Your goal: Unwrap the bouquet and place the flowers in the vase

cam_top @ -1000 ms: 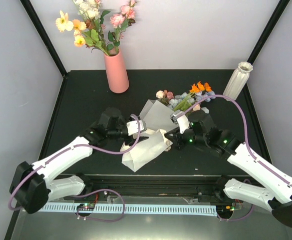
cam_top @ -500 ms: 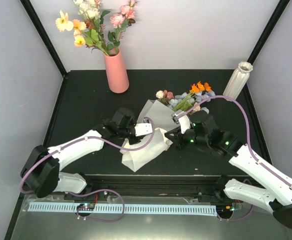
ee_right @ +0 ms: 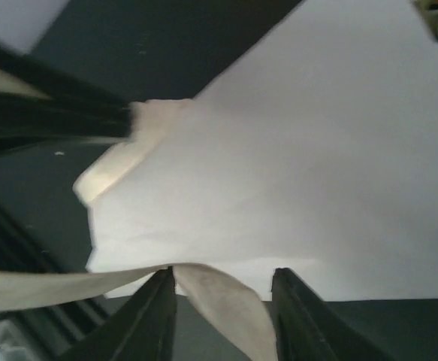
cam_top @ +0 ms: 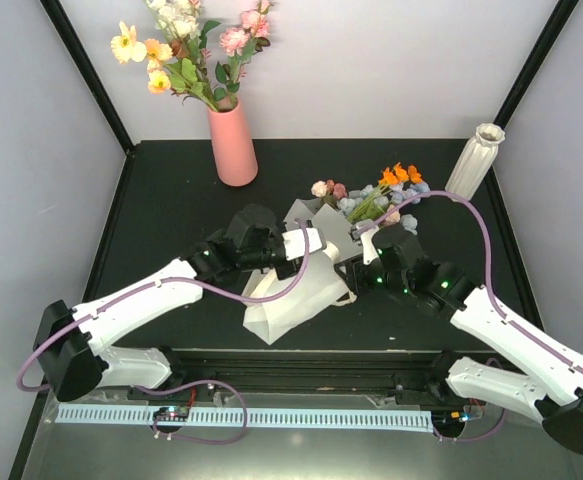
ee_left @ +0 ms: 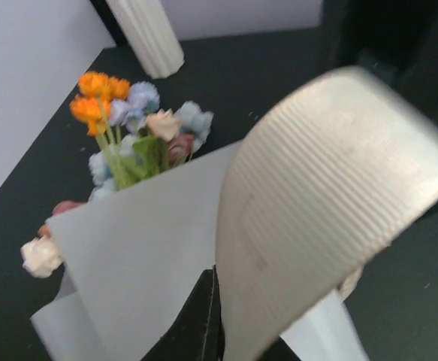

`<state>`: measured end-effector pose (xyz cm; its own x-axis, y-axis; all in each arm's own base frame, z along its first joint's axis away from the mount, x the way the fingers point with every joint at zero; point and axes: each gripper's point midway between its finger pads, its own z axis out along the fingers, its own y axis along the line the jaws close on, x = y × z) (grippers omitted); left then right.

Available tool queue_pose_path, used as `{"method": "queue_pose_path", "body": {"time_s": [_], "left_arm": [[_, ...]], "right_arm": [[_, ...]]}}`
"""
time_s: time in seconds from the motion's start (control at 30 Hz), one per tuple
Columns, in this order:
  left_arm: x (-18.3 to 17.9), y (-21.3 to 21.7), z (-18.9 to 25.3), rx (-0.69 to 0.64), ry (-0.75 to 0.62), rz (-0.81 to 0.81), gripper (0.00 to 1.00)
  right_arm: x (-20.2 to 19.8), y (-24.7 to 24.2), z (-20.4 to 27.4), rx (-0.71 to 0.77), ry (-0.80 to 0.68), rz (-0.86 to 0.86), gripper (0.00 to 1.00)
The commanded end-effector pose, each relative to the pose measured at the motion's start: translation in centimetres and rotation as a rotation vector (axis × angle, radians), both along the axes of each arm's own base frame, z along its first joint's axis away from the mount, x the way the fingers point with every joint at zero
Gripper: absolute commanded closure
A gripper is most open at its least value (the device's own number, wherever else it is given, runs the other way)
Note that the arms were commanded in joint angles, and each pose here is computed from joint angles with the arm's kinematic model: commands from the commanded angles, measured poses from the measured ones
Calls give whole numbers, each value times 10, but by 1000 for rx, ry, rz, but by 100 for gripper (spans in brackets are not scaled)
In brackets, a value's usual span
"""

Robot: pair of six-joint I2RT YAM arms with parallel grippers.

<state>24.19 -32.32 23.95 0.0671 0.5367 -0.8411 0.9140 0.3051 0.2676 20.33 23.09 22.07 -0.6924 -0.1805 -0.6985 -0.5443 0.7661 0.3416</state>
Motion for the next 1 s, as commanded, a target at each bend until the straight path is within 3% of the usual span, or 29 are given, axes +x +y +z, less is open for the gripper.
{"method": "queue_pose_path", "body": {"time_s": [0.0,0.13,0.27,0.5,0.77,0.9,0.97], "left_arm": [[-17,-29,12,-70,66,-13,98],[-32,-63,1,-79,108,-64,99],[-34,-94,-17,-76,178,-98,98],[-37,-154,-24,-103,266,-178,99],[-54,-198,-28,-138,385,-237,98],[-65,-217,-25,-165,442,-278,91],[-66,-220,-27,-158,471,-264,81]], "right_arm": [[22,-40,-12,-127,-37,-219,54],[33,-90,-6,-187,-85,-433,21],[37,-139,15,-203,-164,-632,3],[22,-181,59,-117,-311,-791,0],[2,-191,73,73,-366,-810,0],[0,-190,79,129,-378,-805,0],[-2,-189,83,141,-382,-797,0]]}}
